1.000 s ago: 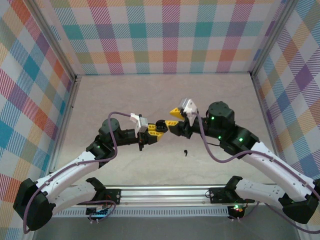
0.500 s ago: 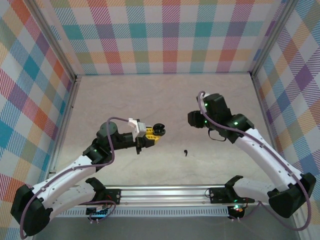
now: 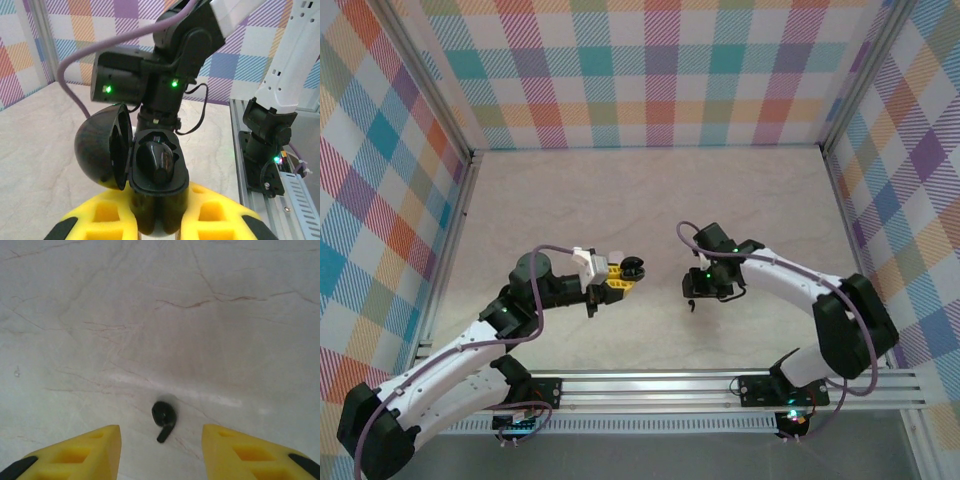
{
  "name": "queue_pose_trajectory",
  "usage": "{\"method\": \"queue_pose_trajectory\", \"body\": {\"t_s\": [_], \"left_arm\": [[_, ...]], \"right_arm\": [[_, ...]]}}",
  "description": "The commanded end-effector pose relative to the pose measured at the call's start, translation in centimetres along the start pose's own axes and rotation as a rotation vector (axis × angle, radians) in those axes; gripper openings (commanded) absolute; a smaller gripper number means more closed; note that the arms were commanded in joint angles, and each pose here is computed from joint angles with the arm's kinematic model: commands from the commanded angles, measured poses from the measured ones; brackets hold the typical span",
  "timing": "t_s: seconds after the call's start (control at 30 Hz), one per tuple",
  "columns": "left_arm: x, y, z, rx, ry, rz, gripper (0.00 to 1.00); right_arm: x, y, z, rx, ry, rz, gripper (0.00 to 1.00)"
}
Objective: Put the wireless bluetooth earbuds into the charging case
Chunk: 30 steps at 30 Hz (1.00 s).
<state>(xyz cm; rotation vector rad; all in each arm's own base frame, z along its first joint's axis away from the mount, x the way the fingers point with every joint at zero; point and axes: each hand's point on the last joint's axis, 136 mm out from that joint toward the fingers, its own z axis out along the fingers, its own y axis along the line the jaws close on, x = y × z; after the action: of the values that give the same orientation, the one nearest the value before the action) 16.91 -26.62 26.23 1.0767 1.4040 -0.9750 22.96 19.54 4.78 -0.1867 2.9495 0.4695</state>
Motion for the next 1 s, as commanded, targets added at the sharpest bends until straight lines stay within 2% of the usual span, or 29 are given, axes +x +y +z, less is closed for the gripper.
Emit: {"method": "queue_pose_trajectory", "body": {"t_s": [0.0,0.3,0.5,0.97], "left_arm": [[0.0,-0.4,-0.4,-0.006,-0.006,0.021,0.0],[0.3,-0.2,-0.4,-0.02,0.006,0.023,0.0],[0.5,-0.1,0.2,-0.002,0.017,0.017,0.0],[0.4,0.0,0.2,-0.003,0.022,0.012,0.0]], "right_arm": [[-0.3,0.7,1.5,-0.044,0.025,-0.024,0.47],[1.9,0.9,3.9,-0.103,0.12,0.054,0.5],[1.8,3.1,3.4,-0.21,0.111,0.115,0.48],[3.0,3.3,1.9,-0.193,0.142,0.161,0.45]]}}
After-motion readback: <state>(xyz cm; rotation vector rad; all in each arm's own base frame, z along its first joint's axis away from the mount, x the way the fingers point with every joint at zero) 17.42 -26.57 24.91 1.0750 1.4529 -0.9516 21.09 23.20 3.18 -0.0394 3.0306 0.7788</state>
